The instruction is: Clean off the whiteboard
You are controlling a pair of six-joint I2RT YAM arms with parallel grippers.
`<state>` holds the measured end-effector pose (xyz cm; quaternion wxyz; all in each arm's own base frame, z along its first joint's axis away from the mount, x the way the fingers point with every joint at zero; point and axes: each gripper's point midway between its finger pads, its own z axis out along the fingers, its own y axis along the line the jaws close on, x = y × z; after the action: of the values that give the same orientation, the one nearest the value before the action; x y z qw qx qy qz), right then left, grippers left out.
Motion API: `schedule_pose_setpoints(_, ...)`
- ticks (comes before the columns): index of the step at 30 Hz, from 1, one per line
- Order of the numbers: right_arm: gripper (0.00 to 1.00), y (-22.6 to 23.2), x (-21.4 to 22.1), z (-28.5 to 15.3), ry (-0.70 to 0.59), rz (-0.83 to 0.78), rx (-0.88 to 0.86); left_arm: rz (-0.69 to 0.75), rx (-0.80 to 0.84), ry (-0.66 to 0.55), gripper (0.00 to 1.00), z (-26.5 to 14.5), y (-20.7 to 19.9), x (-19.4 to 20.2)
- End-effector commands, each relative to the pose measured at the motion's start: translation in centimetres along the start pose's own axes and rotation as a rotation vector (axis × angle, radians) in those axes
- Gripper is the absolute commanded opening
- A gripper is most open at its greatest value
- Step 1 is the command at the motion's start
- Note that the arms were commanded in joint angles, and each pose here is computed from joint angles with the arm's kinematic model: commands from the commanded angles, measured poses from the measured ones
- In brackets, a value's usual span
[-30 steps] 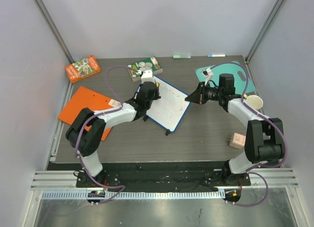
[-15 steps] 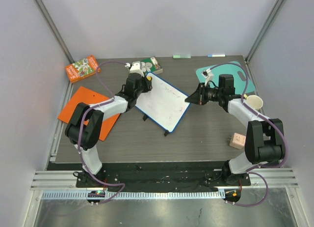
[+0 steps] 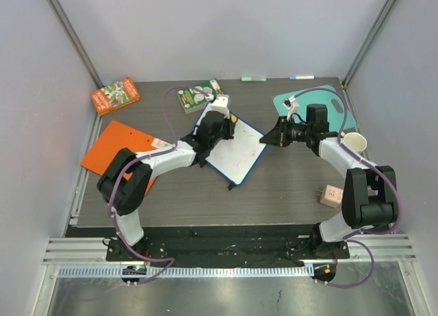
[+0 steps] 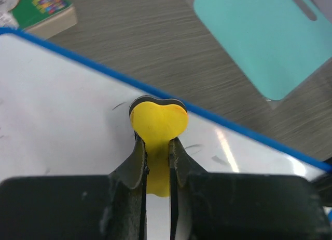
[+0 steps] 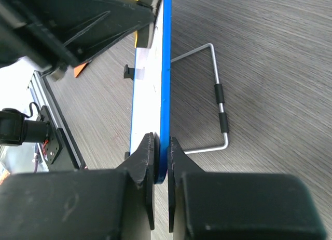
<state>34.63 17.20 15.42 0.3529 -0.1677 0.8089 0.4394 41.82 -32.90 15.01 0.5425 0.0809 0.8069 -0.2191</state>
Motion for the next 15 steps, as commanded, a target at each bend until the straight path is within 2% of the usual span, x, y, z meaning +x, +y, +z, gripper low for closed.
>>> schedule_pose_setpoints(1,0.01,3.3,-1.9,0.1,-0.044,-0.238,-0.118,0.111,0.151,0.253,0.00,1.0,-6.1,6.2)
schedule_pose_setpoints(2,0.01,3.2,-1.9,0.1,-0.045,-0.239,-0.115,0.123,0.164,0.286,0.00,0.9,-6.6,6.8)
schedule_pose_setpoints(15,0.01,3.0,-2.4,0.2,-0.051,-0.248,-0.105,0.215,0.358,0.304,0.00,-2.0,-16.2,9.9)
